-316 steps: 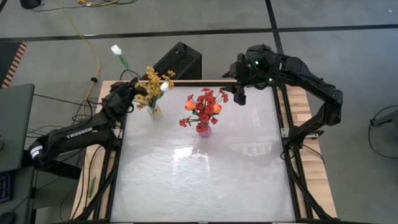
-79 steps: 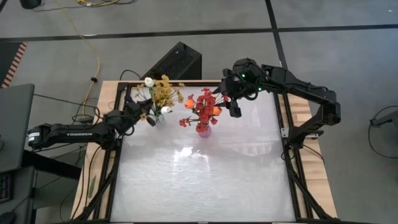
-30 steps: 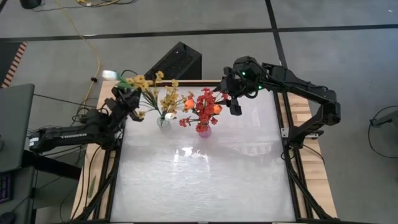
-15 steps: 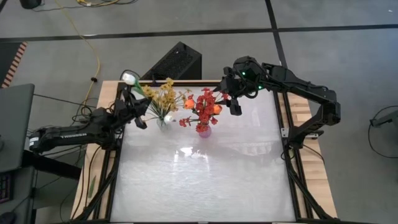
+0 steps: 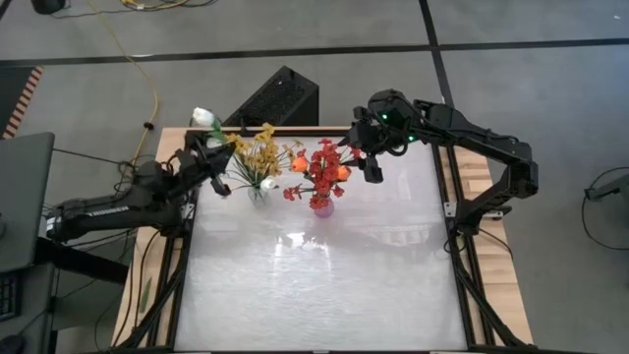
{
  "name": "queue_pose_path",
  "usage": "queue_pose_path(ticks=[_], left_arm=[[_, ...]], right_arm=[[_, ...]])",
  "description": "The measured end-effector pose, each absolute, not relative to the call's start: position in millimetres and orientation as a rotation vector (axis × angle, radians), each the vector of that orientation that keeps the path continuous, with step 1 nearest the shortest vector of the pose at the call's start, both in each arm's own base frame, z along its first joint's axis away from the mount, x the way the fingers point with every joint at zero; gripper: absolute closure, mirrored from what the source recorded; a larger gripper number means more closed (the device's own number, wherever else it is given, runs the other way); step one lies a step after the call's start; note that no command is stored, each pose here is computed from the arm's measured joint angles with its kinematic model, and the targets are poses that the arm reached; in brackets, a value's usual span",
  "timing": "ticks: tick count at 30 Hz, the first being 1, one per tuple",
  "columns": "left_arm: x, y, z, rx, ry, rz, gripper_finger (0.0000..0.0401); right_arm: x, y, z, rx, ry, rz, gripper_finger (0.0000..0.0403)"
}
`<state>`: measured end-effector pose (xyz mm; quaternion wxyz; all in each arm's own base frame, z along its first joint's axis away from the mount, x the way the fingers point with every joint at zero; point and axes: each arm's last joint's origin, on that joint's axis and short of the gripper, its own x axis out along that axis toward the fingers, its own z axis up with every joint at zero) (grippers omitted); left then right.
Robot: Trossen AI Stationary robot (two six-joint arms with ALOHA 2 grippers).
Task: Sort flowers into vase by color
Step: Put the white tulip into the transparent vase
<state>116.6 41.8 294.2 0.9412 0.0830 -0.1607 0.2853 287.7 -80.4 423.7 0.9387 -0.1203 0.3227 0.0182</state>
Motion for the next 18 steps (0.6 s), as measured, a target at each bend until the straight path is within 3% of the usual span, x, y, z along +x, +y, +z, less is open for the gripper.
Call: queue_pose_path(ticks=[7,12,14,18], left_arm=[[98,36,355,0.141,-0.164,0.565,0.0401],[75,29,399,0.113,-0.268,0.531,0.0401],[73,25,405,0.098,-0.309,0.432,0.0401],[85,18,391,0.033,-0.261,0.060,0.0401]], right_arm=[[287,-80,423,-0.245,0.664,0.038,0.0138],[288,-80,424,-0.252,0.657,0.039,0.0138],[288,-81,424,-0.257,0.651,0.038,0.0138],[289,-81,425,-0.259,0.644,0.037,0.0138]])
